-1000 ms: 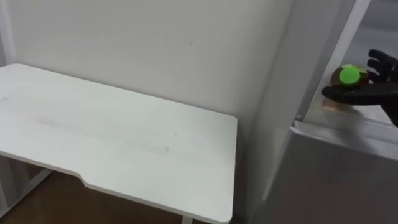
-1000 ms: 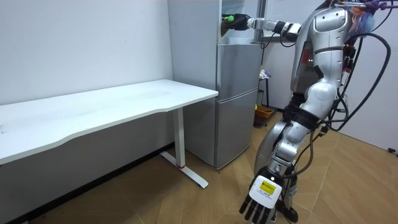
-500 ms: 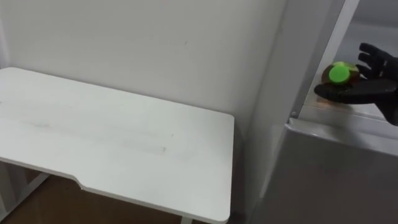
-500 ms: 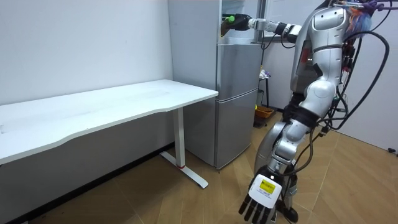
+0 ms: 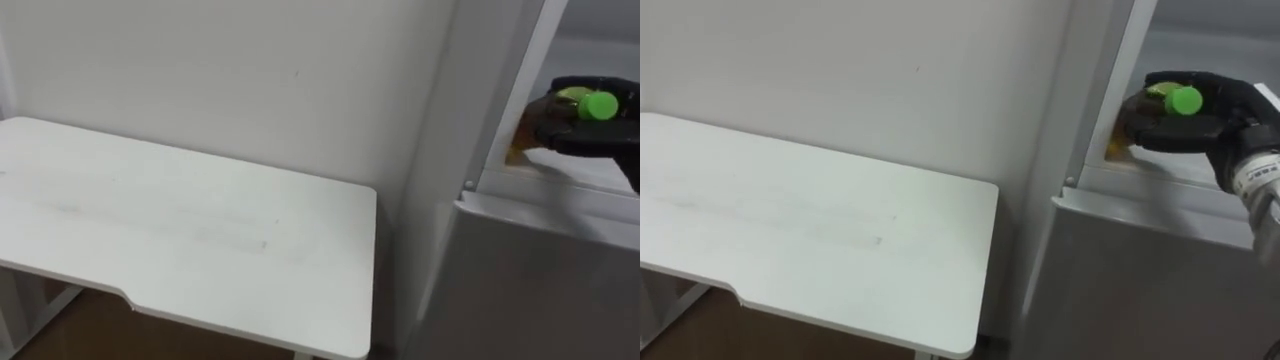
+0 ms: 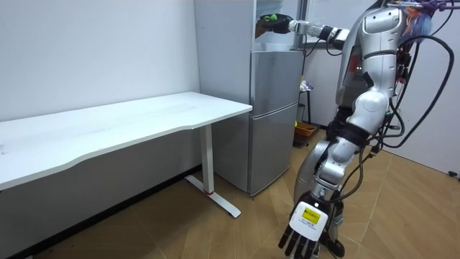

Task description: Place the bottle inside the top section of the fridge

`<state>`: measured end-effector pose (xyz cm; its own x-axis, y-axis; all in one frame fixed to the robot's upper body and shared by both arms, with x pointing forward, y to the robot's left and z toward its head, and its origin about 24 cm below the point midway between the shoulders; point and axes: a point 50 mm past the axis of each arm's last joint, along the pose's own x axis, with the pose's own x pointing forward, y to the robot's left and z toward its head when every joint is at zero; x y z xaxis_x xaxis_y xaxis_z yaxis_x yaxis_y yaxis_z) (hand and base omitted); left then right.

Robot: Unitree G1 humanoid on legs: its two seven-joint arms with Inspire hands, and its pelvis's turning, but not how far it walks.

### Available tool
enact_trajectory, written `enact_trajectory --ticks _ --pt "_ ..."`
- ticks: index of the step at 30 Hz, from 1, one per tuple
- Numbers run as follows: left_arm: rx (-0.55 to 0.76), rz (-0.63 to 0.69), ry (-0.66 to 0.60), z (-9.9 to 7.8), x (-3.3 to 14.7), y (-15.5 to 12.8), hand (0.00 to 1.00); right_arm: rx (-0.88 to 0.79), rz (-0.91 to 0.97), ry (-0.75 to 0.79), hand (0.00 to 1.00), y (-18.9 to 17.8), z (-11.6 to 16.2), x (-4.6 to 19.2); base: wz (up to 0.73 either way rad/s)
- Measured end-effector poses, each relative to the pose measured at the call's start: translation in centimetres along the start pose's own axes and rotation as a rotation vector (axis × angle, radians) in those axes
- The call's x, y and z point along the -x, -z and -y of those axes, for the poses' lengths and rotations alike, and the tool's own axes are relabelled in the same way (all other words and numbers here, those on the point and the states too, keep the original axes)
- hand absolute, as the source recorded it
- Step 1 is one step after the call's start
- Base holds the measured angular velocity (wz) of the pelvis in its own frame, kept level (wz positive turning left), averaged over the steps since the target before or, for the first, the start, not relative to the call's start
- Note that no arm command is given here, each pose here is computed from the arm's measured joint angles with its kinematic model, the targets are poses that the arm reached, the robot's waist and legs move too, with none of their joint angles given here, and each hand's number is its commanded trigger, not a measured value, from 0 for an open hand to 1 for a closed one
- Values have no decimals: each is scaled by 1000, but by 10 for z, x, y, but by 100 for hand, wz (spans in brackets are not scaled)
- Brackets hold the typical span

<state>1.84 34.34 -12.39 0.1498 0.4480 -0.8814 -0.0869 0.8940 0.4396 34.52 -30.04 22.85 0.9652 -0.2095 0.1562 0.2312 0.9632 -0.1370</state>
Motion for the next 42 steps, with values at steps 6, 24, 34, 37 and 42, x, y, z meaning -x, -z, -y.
enact_trajectory --ticks 6,24,34,37,42 --pt "0 4 20 0 0 -2 0 43 13 34 100 -1 5 0 0" --pt "-38 64 -16 -9 -2 -28 0 208 70 161 100 9 1 3 -1" --pt "-123 96 2 4 -3 -43 0 157 47 398 100 39 7 -2 4" --pt "-117 119 1 5 -3 -53 0 184 52 473 100 41 16 -3 10" --pt "-112 116 -32 1 -3 -54 0 159 5 577 0 44 30 -7 7"
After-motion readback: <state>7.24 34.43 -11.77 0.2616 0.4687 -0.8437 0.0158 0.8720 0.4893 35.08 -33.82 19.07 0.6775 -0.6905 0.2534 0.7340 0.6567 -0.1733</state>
